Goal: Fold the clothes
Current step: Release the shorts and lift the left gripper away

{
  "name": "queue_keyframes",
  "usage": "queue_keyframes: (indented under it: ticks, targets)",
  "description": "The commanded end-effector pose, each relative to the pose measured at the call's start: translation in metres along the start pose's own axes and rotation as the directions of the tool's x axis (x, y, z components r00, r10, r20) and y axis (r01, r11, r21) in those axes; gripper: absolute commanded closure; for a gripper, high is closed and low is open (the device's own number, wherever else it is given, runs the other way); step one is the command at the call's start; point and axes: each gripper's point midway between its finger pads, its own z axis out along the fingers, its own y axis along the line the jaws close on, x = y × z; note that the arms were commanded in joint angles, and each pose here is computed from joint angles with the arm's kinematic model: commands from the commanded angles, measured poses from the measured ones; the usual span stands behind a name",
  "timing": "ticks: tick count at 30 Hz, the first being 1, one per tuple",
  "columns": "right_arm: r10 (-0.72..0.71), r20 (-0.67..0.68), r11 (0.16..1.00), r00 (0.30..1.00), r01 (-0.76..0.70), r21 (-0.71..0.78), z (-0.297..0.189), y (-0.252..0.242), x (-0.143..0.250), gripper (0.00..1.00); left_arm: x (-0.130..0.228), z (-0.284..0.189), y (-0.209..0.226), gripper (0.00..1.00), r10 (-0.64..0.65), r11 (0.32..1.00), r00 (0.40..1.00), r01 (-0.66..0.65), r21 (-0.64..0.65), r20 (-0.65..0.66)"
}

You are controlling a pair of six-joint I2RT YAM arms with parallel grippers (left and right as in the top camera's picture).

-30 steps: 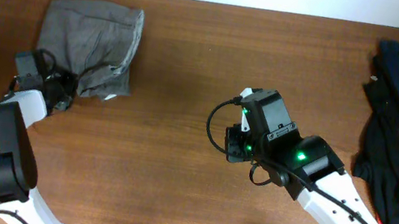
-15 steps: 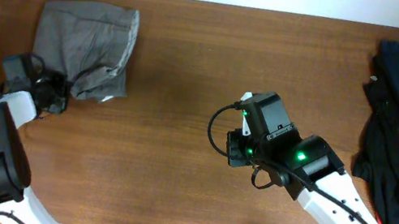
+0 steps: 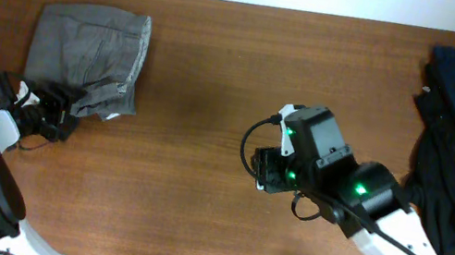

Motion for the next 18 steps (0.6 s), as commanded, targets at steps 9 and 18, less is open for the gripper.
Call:
queue_keyframes:
  ticks: [9,18]
  targets:
    - [0.128,0.154,0.986,0.980,-0.143,0.087,-0.061,-0.026,-0.024,0.02,0.073,-0.123,-0.081,0.08,0.666,0.744,0.744,-0.660,-0.103,0.043]
    - [0.254,0.353,0.929,0.900,-0.328,0.170,-0.154,-0.088,-0.063,0.01,0.190,-0.237,-0.166,0.05,0.969,0.222,0.241,-0.947,-0.231,-0.058]
